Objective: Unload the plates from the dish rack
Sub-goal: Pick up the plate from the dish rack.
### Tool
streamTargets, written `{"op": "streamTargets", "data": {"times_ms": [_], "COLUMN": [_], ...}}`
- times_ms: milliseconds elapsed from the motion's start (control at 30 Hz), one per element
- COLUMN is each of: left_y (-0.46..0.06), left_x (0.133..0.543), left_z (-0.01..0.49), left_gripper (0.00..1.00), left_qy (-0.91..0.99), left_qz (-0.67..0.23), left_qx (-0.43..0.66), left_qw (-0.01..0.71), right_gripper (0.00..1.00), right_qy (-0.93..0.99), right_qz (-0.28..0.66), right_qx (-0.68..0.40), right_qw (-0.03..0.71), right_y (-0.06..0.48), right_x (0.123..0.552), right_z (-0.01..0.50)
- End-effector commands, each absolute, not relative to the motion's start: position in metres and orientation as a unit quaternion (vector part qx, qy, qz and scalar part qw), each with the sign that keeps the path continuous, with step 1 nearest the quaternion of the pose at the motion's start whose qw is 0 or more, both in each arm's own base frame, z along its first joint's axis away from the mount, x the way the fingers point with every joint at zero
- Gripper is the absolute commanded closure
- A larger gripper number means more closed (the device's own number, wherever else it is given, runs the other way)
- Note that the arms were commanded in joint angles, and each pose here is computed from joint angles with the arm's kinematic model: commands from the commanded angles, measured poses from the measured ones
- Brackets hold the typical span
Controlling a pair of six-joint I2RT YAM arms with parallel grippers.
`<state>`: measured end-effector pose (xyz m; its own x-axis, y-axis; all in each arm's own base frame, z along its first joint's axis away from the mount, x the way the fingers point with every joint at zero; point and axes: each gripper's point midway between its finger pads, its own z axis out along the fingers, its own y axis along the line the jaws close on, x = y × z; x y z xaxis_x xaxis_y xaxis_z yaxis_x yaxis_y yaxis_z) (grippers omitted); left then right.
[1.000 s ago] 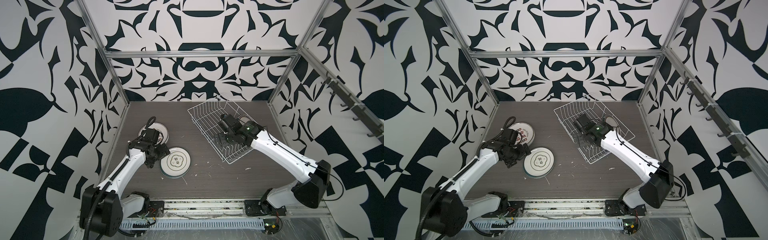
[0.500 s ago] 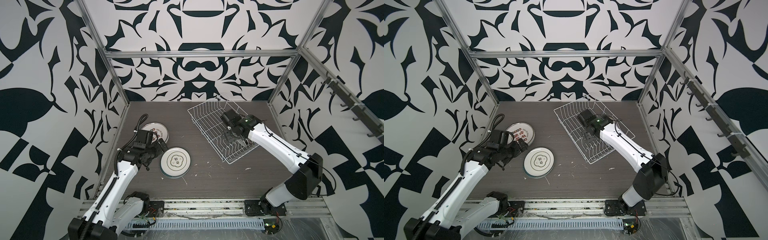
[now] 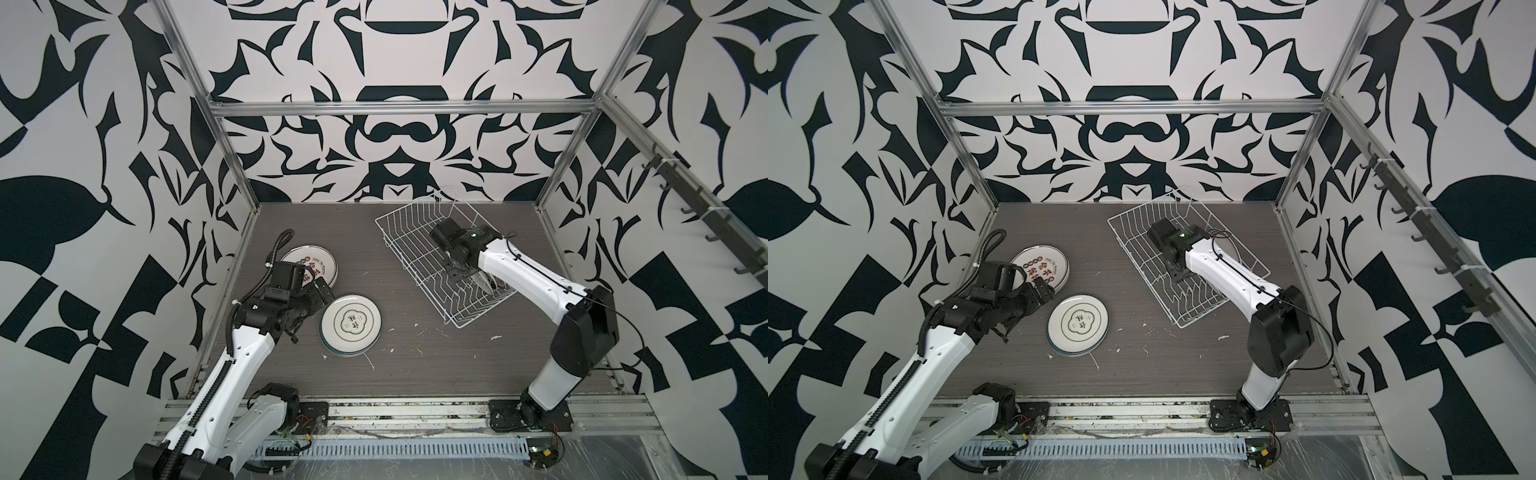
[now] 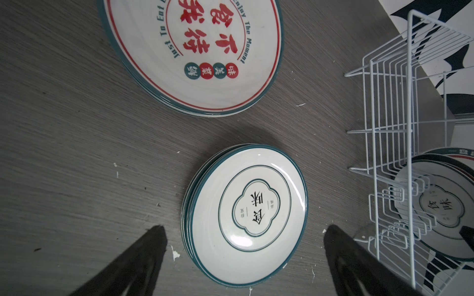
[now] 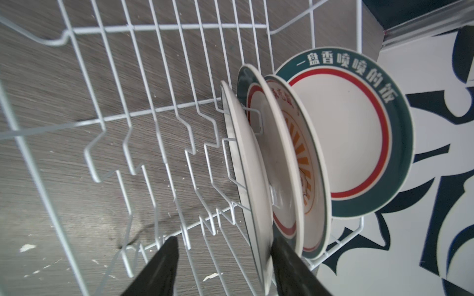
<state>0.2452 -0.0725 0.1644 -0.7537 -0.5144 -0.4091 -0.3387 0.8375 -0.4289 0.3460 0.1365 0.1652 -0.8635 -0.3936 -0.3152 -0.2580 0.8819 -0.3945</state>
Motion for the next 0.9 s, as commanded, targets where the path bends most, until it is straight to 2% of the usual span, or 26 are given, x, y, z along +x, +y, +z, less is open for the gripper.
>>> {"op": "streamTargets", "data": {"times_ms": [0, 600, 733, 867], "left_y": [-0.066, -0.060, -0.060, -0.057], "left_x": [0.240, 0.245, 0.245, 0.246], "left_z": [0.157, 0.152, 0.155, 0.160], "left_gripper": [0.01, 0.01, 0.01, 0.01], "left_qy": [0.922, 0.913, 0.910, 0.905], "left_qz": [-0.151, -0.143, -0.145, -0.146], "left_qx": [-0.242, -0.273, -0.275, -0.280], "left_qw": [0.261, 0.267, 0.274, 0.286], "right_gripper": [0.43, 0.74, 0.84, 0.88], "right_qy": [0.945, 0.932, 0.930, 0.929], "right_qz": [-0.184, -0.261, -0.271, -0.269], "right_qx": [-0.156, -0.149, -0.151, -0.150], "right_qw": [0.222, 0.202, 0.199, 0.205], "right_y": [0.132, 0.113, 0.109, 0.108], "right_x": [0.359, 0.373, 0.372, 0.370], "right_z": [0.181, 0.159, 0.155, 0.155]}}
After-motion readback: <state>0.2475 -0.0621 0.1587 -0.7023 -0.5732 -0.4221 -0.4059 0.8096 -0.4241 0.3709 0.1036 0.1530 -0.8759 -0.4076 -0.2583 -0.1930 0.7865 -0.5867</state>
